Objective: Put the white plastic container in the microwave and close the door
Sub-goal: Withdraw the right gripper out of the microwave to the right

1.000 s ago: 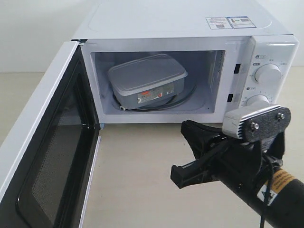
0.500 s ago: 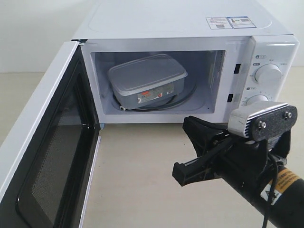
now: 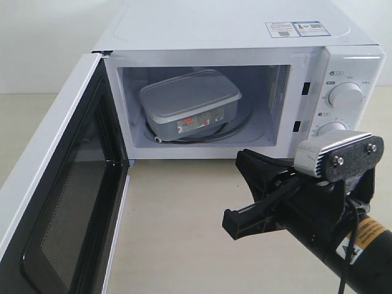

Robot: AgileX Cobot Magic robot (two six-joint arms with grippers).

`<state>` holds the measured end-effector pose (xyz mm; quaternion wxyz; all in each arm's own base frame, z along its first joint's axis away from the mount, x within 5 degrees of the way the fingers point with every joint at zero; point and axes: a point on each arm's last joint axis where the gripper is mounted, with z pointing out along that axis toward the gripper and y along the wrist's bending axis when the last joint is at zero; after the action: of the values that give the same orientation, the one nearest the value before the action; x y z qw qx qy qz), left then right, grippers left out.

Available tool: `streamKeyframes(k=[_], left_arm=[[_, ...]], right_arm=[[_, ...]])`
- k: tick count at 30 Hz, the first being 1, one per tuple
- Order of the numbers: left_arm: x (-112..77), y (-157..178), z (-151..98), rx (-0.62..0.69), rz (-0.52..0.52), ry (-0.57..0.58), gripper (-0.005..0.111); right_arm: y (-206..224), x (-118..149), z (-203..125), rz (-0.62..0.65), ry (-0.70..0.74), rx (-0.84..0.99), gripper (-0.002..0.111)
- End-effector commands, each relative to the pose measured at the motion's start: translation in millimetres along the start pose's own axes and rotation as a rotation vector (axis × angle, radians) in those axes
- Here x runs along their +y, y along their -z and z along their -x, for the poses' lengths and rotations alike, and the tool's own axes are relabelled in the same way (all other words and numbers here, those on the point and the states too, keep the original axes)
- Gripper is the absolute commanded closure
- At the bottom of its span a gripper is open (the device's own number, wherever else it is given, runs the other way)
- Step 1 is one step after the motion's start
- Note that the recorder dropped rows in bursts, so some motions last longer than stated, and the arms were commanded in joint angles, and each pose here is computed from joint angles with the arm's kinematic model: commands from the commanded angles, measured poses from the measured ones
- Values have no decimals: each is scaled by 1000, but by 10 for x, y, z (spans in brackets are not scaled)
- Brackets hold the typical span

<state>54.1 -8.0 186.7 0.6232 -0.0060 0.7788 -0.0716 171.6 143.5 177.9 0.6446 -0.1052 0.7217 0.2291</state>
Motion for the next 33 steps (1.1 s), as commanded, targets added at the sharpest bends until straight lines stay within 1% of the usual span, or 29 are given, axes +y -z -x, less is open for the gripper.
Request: streamKeyframes(k=[1, 19, 23, 28, 33], left_arm=[[0, 0, -5, -3, 0, 20, 102], [0, 0, -5, -3, 0, 20, 102], [0, 0, -5, -3, 0, 20, 102], [0, 0, -5, -3, 0, 20, 102], [0, 0, -5, -3, 0, 20, 102]], right_arm=[[19, -6, 19, 0, 1, -16, 108], [20, -10, 20, -4, -1, -16, 108], [20, -48, 21, -45, -20, -18, 108], [29, -52, 46, -50, -26, -29, 108], [126, -145, 206, -154, -82, -46, 108]])
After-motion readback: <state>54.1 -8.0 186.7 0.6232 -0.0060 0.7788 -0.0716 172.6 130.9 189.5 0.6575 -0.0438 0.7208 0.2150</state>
